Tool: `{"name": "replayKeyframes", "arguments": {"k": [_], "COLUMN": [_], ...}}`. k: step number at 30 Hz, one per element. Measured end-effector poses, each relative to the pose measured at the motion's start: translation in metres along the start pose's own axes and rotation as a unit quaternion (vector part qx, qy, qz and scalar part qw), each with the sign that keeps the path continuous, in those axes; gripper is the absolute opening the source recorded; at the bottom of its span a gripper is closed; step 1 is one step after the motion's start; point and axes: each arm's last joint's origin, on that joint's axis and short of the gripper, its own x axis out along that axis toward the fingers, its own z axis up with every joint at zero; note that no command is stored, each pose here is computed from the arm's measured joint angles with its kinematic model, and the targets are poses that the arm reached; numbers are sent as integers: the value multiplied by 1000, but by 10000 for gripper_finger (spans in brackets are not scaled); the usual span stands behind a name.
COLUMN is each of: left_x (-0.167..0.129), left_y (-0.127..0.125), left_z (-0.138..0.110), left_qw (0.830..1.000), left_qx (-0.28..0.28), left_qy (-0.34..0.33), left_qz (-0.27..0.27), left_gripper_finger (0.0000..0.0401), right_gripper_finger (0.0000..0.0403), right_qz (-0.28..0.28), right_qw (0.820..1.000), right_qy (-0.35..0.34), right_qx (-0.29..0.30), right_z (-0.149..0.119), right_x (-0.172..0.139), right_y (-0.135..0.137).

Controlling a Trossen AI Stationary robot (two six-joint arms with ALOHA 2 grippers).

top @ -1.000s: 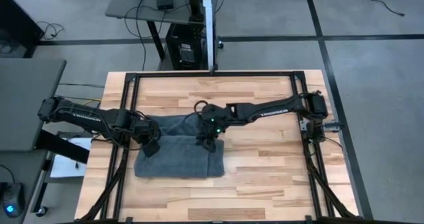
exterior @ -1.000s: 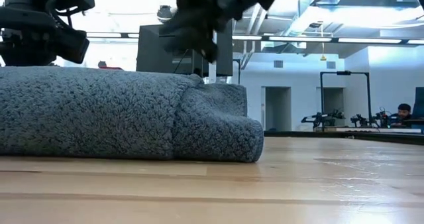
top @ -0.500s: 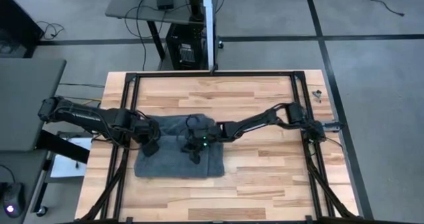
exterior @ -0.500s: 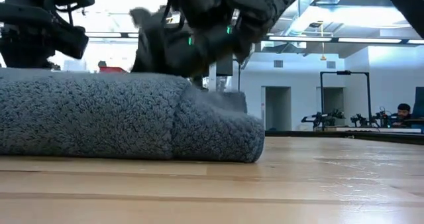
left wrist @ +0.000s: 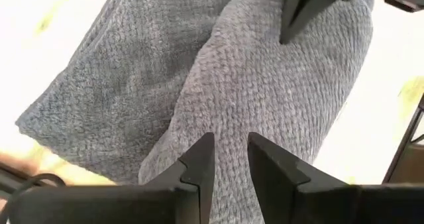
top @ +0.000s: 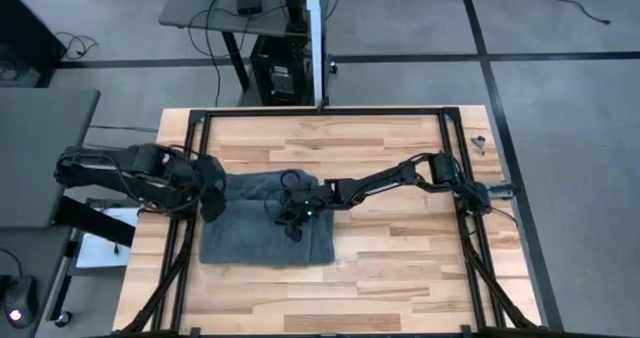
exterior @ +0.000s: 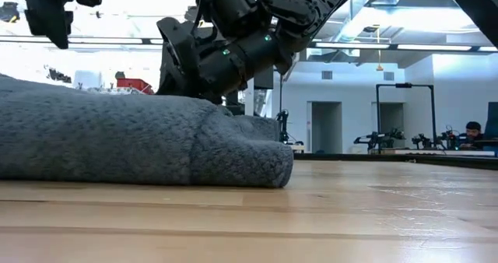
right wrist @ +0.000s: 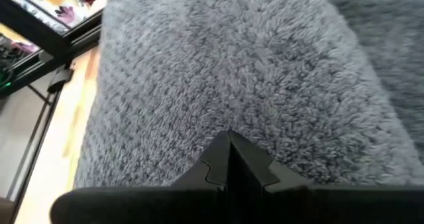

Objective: Roll towel
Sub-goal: Roll the black towel

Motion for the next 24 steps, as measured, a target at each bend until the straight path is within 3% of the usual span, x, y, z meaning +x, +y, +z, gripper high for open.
{"name": "replayKeyframes", "arguments": {"k": [5,10,13,17,20,24], "left_x": [15,62,91,116,119,107], "left_y": [-4,-9,-2,12,12,1], "left_z": [-2,-12,-31,-57,-62,-51], "left_qw": [999,998,999,996,994,995], "left_qx": [-16,8,19,-11,-15,-1], "left_qy": [-12,-10,33,92,111,91], "left_qz": [-37,-62,-39,-5,-12,-43], "left_gripper_finger": [72,72,72,72,72,72], "right_gripper_finger": [0,0,0,0,0,0], "right_qz": [0,11,9,-1,-1,0], "right_qw": [1000,1000,1000,1000,1000,1000], "right_qy": [1,-22,-19,4,6,-4], "right_qx": [2,-3,-2,2,2,2], "right_z": [1,13,13,8,8,19], "right_x": [0,-3,-4,-3,-3,-14], "right_y": [-2,4,4,1,1,3]}}
